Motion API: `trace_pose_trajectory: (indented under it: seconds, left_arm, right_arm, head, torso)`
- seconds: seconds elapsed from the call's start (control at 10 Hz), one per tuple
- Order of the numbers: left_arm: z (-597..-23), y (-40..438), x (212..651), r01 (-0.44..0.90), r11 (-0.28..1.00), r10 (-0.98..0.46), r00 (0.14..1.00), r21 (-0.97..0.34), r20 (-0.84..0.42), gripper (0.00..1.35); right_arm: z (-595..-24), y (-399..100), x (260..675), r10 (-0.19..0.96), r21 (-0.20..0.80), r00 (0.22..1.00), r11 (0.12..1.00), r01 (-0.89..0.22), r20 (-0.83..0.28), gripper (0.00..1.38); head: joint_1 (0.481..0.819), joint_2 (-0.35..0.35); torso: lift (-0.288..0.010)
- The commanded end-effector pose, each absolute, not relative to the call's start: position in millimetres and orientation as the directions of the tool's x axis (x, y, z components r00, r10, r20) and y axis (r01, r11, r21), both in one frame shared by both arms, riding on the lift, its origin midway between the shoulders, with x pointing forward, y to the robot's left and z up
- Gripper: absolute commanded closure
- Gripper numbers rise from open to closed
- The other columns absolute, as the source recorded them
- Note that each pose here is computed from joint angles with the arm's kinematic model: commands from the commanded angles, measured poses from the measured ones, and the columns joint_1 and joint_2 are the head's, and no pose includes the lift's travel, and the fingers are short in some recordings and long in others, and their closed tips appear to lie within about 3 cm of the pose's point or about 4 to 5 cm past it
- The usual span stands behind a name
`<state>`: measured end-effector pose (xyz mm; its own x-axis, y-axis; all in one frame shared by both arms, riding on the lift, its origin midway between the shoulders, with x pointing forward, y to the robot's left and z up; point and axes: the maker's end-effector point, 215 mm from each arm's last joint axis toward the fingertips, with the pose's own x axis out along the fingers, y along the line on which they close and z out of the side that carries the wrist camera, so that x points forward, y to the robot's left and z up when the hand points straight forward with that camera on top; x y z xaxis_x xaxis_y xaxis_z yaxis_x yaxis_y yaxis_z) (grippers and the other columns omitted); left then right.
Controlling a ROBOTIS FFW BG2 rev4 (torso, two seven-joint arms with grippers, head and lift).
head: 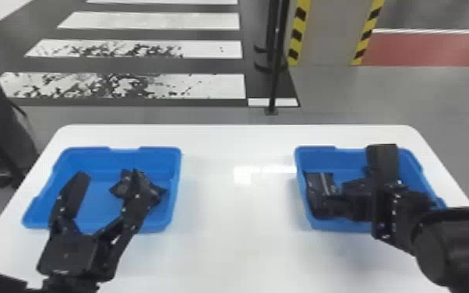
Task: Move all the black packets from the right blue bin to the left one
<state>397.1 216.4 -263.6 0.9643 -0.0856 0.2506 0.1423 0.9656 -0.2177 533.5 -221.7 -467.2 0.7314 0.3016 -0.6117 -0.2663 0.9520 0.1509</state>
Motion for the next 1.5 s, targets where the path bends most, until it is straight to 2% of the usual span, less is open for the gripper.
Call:
trace_pose_trajectory:
  seconds: [0.0,0.6,0.9,1.1,1.4]
  left_arm:
    - [-262.7,216.7,396.9,0.142,0.966,-0.085,0.964,-0.217,0.254,0.18]
    - [-259.6,216.0,397.0,0.145,0.965,-0.085,0.961,-0.218,0.263,0.18]
    - [-260.2,216.2,396.8,0.143,0.965,-0.083,0.961,-0.219,0.263,0.18]
    - [-259.5,216.4,396.6,0.143,0.965,-0.082,0.961,-0.218,0.266,0.18]
    - [-263.4,217.6,396.7,0.139,0.965,-0.079,0.963,-0.221,0.259,0.18]
  right_arm:
    - [-470.3,-219.8,531.5,0.294,0.142,0.724,0.954,-0.265,-0.624,0.14]
    - [-486.4,-218.3,538.2,0.275,0.128,0.692,0.958,-0.256,-0.668,0.16]
    - [-497.7,-218.3,523.9,0.264,0.132,0.646,0.960,-0.247,-0.716,0.36]
    - [-494.7,-214.7,521.8,0.265,0.135,0.645,0.960,-0.245,-0.717,1.08]
    - [-487.6,-200.6,522.4,0.307,0.178,0.661,0.950,-0.256,-0.685,1.14]
  head:
    - [0.695,-0.006]
    - [0.695,-0.004]
    - [0.695,-0.004]
    - [0.695,-0.004]
    - [0.695,0.007]
  torso:
    - [-0.140]
    - [-0.140]
    - [-0.140]
    - [-0.140]
    - [-0.140]
